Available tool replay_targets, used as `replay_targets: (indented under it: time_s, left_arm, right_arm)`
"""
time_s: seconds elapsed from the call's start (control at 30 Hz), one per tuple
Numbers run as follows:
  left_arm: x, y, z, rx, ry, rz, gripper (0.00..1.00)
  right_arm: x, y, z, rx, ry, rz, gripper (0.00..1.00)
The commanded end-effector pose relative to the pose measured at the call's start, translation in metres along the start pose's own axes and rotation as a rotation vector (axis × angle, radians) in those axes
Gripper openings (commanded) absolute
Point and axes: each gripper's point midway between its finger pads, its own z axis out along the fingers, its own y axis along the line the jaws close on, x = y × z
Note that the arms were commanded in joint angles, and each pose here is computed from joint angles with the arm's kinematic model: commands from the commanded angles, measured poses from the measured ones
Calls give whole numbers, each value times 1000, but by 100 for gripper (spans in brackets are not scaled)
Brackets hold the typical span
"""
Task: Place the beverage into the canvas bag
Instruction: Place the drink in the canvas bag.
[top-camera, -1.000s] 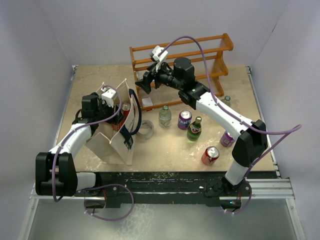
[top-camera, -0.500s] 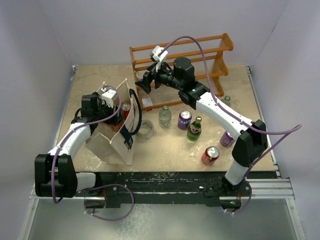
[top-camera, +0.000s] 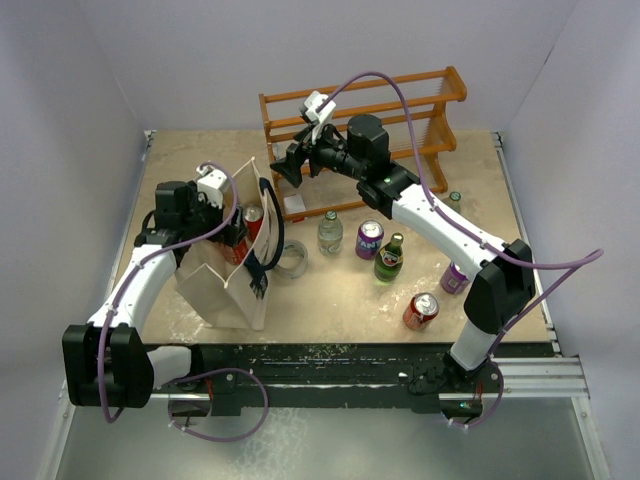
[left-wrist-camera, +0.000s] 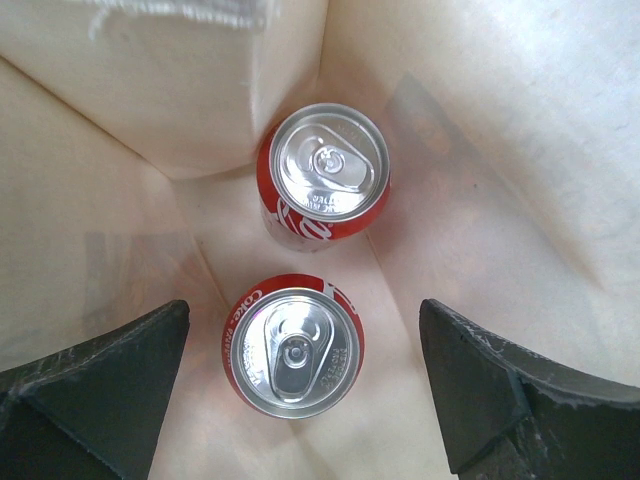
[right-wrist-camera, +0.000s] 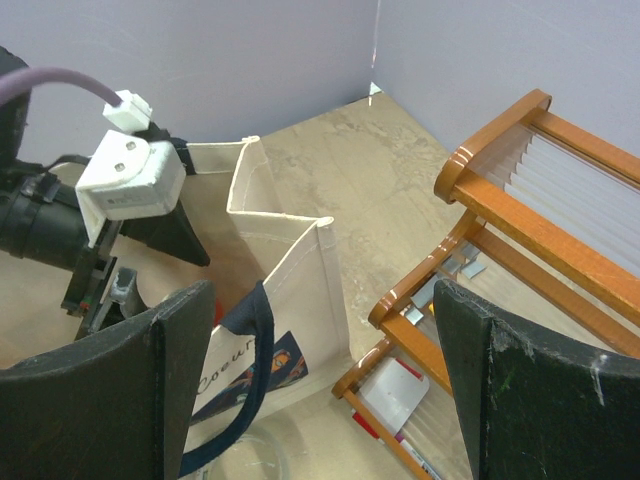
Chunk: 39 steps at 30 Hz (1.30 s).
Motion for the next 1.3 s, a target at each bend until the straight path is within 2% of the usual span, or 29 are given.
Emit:
replay_targets:
  time_s: [0.0,0.23,0.43,0.77,1.03,1.27]
  left_arm:
    - [-52,1,-20,-25,-127,64,99]
    - [-82,-5,-34,-14,-166,44,99]
    - [-116,-19,-56,27,-248,63,99]
    - [-170,-46,-70,107,-321,150,99]
    - [-201,-90,-58,186,-333,319,99]
    - [-203,-132,-28,273,-310,406,99]
  right_arm:
    - [-33,-2,-4,6,-77,-23,90]
    - [-25,-2,-11,18,-53,-30,90]
    - [-7,-10,-26,68,11,-34,90]
    - [33,-66,-89,221,197,16,90]
    - [51,-111,-153,362,339,-4,91]
    - [73,-99,-190,331,479,-79,92]
